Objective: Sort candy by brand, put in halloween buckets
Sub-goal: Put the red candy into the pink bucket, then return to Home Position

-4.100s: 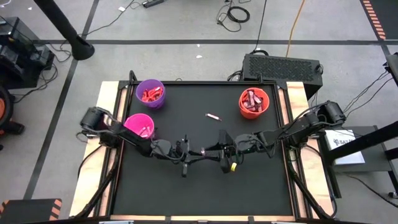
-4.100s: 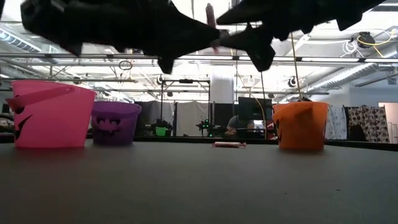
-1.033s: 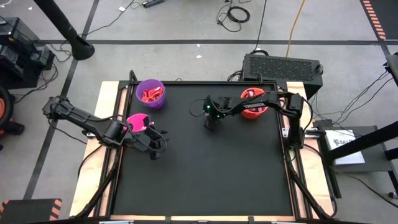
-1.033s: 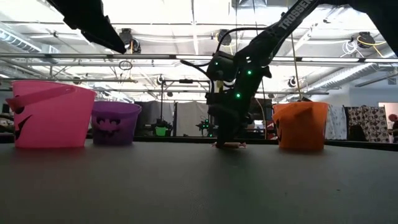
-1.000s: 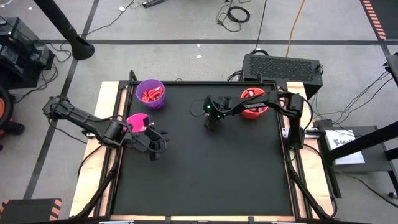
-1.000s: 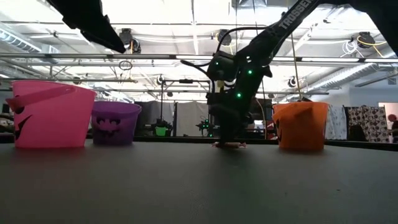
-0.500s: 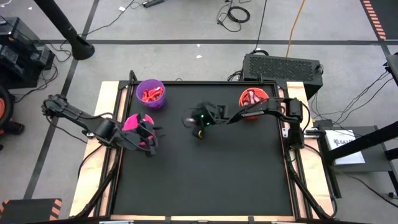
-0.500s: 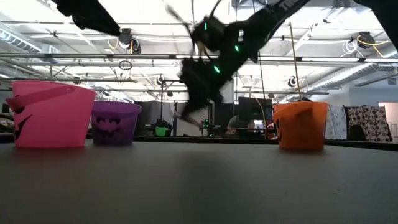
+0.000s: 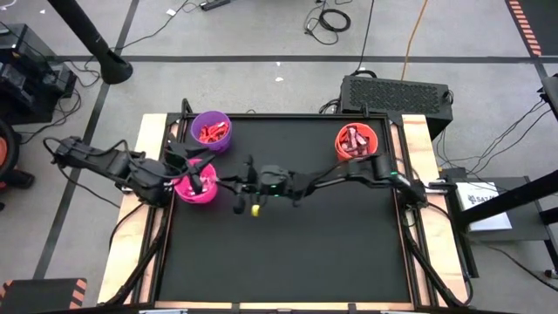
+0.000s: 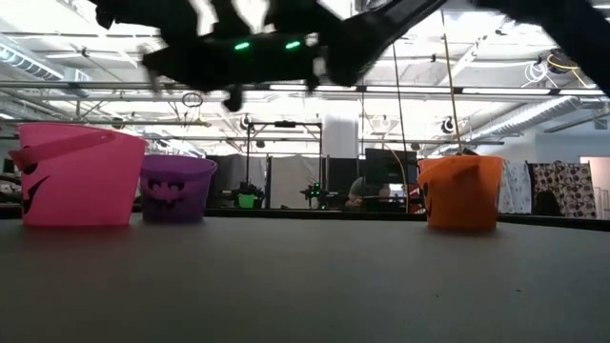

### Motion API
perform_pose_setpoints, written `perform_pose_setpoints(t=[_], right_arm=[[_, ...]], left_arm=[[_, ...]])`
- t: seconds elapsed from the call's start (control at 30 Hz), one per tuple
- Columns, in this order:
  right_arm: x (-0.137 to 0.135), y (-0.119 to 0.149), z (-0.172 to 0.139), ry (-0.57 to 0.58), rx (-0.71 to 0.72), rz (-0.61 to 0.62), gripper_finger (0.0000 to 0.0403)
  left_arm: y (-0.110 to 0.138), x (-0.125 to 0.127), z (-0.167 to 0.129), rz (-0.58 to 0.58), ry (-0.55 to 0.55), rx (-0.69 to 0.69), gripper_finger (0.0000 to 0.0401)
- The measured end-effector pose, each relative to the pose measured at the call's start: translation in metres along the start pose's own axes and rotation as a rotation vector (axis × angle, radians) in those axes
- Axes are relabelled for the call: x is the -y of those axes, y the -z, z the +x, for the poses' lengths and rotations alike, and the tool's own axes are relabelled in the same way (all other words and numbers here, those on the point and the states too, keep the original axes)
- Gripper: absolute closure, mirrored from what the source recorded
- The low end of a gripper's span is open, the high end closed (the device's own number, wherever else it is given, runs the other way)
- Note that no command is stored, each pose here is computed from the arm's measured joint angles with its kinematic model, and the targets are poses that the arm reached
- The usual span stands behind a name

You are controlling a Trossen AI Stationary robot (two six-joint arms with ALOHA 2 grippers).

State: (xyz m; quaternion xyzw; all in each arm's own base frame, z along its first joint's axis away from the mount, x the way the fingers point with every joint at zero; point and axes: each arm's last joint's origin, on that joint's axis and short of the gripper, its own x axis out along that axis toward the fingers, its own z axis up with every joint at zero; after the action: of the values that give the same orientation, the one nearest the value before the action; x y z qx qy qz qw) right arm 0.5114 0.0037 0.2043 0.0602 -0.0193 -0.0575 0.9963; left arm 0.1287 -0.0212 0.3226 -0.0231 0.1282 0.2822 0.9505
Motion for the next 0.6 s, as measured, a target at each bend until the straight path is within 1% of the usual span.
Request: perform_pose_setpoints(t=[0.1,0.2,0.3,0.47,0.6], right_arm=[[0.002,0.007,0.033,0.006,0.023,0.007,0.0378],[0.006,0.009,0.059,0.019,-0.014,0.018,0.0372],[0.008,0.01,0.077,0.031,-0.054,0.035,0.0365],[0.013,0.02,0.09,0.05,-0.113,0.038,0.0342],[0.018,0.017,0.091,0.059,-0.112,0.074,0.0311]], left_arm=[[-0.004,-0.006,-0.004,0.003,-0.004,0.029,0.0241],[-0.007,-0.014,-0.01,0.002,0.001,0.064,0.0241],[-0.009,-0.021,-0.017,-0.015,0.026,0.085,0.0241],[-0.004,-0.025,-0.02,-0.016,0.058,0.074,0.0241],[0.0,-0.023,-0.019,-0.002,0.083,0.055,0.0241]])
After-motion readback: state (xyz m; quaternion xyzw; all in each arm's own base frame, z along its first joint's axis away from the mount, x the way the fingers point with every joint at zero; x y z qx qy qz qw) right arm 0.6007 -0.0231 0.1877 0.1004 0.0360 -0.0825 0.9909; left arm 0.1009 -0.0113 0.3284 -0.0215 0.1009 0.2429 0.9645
